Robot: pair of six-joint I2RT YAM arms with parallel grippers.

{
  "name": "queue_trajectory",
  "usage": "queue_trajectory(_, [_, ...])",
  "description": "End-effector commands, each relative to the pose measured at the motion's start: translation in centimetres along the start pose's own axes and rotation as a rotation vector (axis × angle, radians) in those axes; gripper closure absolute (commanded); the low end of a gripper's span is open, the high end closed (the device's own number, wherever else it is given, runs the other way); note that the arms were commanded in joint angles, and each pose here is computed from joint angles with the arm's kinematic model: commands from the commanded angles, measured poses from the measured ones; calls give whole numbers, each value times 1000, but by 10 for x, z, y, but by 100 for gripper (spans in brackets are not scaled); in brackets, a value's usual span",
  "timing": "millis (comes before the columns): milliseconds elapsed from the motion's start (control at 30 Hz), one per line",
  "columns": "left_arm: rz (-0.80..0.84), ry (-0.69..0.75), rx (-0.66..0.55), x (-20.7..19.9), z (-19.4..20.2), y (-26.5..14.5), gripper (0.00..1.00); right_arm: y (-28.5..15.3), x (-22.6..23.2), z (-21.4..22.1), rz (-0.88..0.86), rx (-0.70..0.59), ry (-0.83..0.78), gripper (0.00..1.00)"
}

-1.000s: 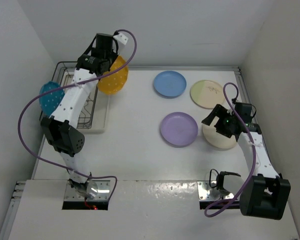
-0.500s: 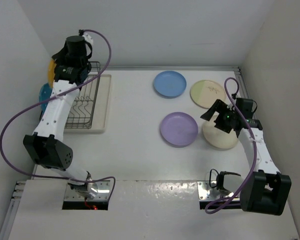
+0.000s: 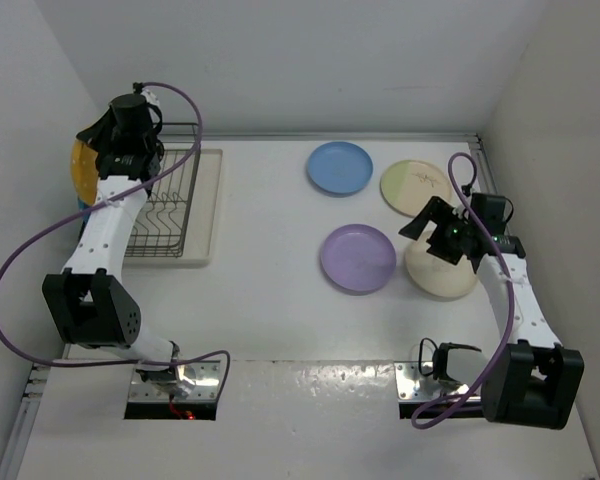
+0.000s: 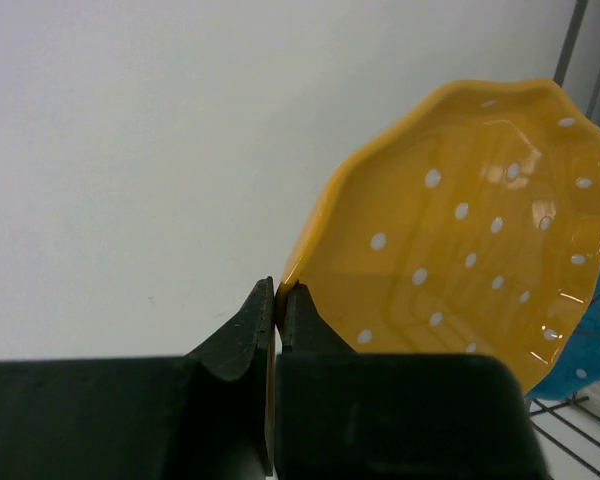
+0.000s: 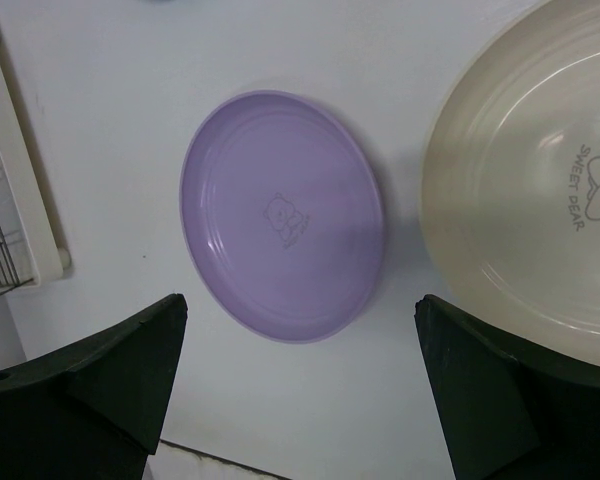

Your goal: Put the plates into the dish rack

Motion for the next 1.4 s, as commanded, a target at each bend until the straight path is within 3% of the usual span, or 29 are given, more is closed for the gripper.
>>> queue_trajectory(0, [-145, -156, -8, 34, 9, -2, 100, -10, 11, -6, -26, -45, -29, 4])
queue_trajectory(633, [0, -124, 8, -36, 19, 27, 100, -17, 9, -2, -13, -60, -21, 4])
queue_trajectory(967, [64, -96, 84, -77, 26, 35, 99, -15, 1, -1, 63, -67, 12, 0])
queue_trajectory(1133, [114, -93, 112, -88, 29, 39, 71, -15, -27, -6, 250, -119, 184, 0])
queue_trajectory(1167, [131, -91, 107, -89, 29, 38, 61, -16, -36, -10, 279, -131, 248, 0])
queue_trajectory(1367, [154, -120, 109, -84, 27, 40, 43, -29, -81, -18, 503, -203, 431, 0])
Point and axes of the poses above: each gripper's point midway between its finger pads, its own y axis out along the fingers, its own x axis along the line the jaws close on, z = x × y, the point moved 9 cm from there along -y, back along the fingers, and after that the axes turned 12 degrees about y, right-handed, at the moved point
